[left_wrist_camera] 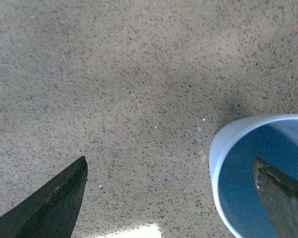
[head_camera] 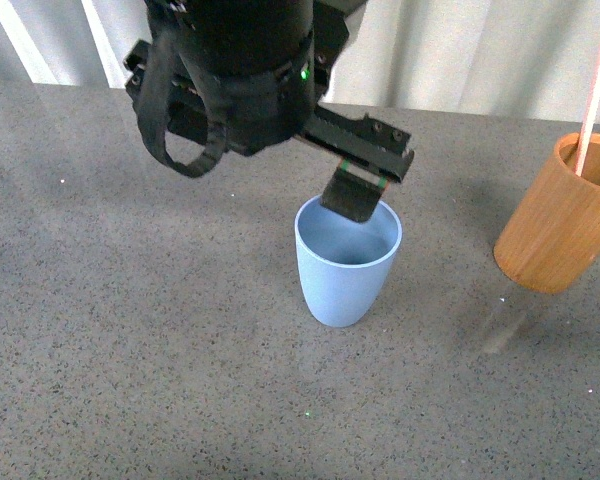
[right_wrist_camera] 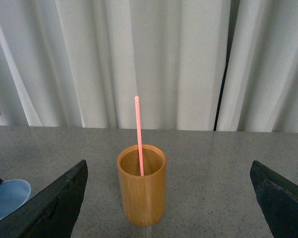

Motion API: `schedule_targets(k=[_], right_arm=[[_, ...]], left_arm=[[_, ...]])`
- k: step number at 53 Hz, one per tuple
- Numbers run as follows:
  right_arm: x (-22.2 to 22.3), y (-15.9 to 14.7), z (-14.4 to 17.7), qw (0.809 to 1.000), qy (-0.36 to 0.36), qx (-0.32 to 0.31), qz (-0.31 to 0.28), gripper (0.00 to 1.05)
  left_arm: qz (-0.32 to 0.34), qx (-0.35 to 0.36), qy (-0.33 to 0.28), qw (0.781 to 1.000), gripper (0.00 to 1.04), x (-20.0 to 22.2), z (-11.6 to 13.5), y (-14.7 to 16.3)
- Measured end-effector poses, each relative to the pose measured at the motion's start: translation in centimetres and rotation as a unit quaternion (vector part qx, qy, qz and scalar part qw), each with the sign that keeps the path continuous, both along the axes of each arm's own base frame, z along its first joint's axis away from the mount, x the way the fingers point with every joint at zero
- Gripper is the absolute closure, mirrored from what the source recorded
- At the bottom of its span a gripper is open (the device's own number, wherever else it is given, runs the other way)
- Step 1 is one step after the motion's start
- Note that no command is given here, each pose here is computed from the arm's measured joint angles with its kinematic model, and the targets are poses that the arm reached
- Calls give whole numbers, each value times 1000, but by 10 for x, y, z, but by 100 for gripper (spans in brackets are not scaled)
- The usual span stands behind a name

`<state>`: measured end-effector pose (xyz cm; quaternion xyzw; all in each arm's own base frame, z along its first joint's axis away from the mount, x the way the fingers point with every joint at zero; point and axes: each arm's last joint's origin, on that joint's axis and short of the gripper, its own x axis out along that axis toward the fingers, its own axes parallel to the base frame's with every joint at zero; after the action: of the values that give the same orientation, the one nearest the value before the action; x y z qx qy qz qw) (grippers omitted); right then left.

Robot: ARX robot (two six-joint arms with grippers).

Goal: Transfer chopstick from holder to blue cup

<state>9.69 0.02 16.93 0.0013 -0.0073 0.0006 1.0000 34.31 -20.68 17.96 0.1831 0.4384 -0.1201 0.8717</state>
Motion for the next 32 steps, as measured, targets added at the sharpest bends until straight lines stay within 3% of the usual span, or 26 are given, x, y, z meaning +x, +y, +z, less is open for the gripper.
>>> schedule_targets(k=[16, 26, 32], right_arm=[[0, 0, 0, 1000, 0, 0, 0, 10], [0, 0, 0, 1000, 0, 0, 0, 10], [0, 0, 0, 1000, 0, 0, 0, 10]], left_arm=[[54, -68, -120, 989, 7, -1, 51, 45], [156, -90, -297, 938, 7, -16, 75, 93], [168, -98, -322, 927, 7, -20, 78, 101]])
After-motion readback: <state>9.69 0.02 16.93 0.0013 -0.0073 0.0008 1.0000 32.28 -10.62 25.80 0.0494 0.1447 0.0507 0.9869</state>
